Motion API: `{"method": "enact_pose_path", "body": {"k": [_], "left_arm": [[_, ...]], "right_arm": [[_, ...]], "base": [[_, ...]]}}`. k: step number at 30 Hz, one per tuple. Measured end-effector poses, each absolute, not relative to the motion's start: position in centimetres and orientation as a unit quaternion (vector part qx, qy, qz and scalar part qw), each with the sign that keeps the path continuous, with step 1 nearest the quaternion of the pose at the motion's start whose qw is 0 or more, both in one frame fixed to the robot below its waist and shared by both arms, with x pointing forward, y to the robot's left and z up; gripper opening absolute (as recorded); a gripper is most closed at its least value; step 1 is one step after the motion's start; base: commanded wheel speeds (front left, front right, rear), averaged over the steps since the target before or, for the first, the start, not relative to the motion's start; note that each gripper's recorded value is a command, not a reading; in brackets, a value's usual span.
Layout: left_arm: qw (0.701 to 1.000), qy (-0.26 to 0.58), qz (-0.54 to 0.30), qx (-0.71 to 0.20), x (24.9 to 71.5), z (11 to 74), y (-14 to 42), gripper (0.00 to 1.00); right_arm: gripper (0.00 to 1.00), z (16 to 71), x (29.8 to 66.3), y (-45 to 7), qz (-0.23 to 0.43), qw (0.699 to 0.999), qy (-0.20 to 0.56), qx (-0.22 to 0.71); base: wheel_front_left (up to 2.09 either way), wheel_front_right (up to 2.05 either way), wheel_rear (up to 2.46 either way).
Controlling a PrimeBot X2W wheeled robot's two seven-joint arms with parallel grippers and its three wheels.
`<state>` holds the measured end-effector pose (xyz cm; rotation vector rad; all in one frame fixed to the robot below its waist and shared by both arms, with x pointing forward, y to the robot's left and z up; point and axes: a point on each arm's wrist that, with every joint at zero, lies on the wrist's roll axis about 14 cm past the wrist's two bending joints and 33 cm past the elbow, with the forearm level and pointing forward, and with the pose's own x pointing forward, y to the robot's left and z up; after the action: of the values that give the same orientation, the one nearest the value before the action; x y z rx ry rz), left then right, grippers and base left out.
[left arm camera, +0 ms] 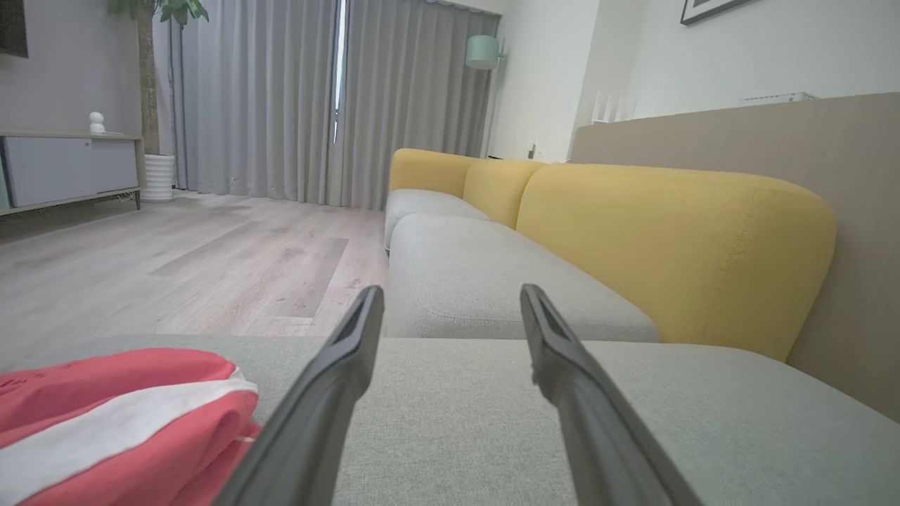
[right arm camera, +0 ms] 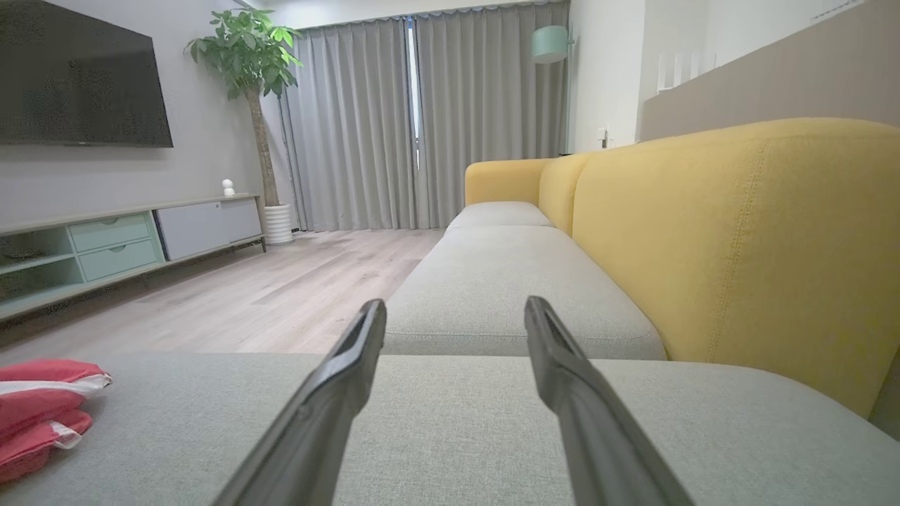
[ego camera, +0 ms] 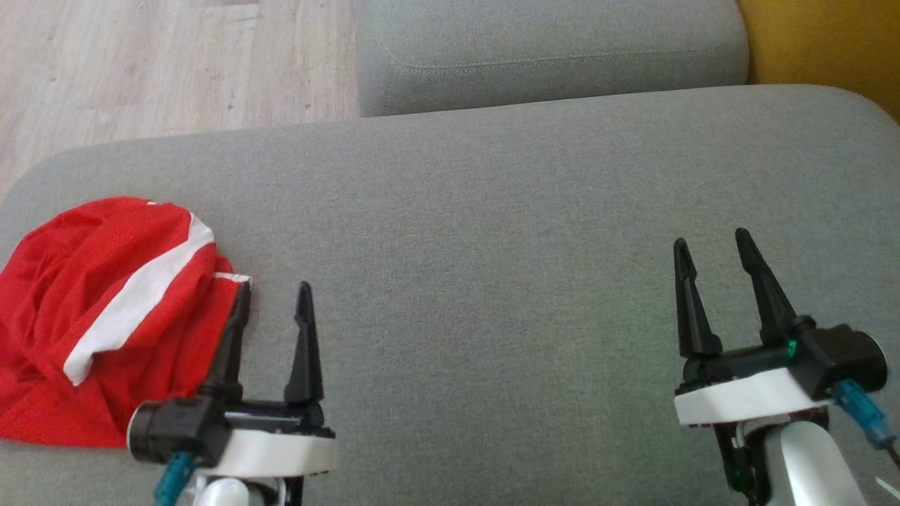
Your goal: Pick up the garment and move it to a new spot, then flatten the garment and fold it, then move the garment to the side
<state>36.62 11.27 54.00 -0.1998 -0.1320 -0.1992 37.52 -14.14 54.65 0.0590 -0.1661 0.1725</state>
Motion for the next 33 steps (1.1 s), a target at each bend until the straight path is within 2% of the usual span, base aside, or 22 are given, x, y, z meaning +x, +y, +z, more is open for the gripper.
{"method": "enact_pose_path", "body": {"k": [5,11,15,20,25,28,33], "left_arm": [[0.989,-0.059,-0.117,-0.068,36.2,53.2,10.3,1.0],[0.99,-0.016,-0.136,-0.04,35.1,49.9,9.3,1.0],[0.99,-0.022,-0.139,-0.024,35.0,50.0,9.2,1.0],[0.991,-0.035,-0.13,-0.023,35.1,50.6,9.6,1.0],[0.992,-0.035,-0.106,-0.062,35.4,50.8,11.1,1.0],[0.992,-0.031,-0.097,-0.079,35.3,50.6,11.7,1.0],[0.99,-0.012,-0.09,-0.106,35.1,49.4,12.1,1.0]], "right_arm": [[1.0,54.6,37.3,-13.8,0.092,0.992,-0.087,0.001],[1.0,51.1,36.8,-13.9,0.091,0.995,-0.038,0.004],[1.0,50.2,36.6,-13.6,0.096,0.995,-0.024,0.005],[1.0,50.9,36.6,-13.3,0.096,0.994,-0.039,0.044],[1.0,51.3,36.6,-13.6,0.084,0.988,-0.043,0.122],[1.0,50.1,36.4,-13.7,0.073,0.981,-0.023,0.177],[1.0,48.1,35.7,-14.0,0.06,0.979,0.007,0.194]], "base": [[0.0,0.0,0.0],[0.0,0.0,0.0],[0.0,0.0,0.0],[0.0,0.0,0.0],[0.0,0.0,0.0],[0.0,0.0,0.0],[0.0,0.0,0.0]]}}
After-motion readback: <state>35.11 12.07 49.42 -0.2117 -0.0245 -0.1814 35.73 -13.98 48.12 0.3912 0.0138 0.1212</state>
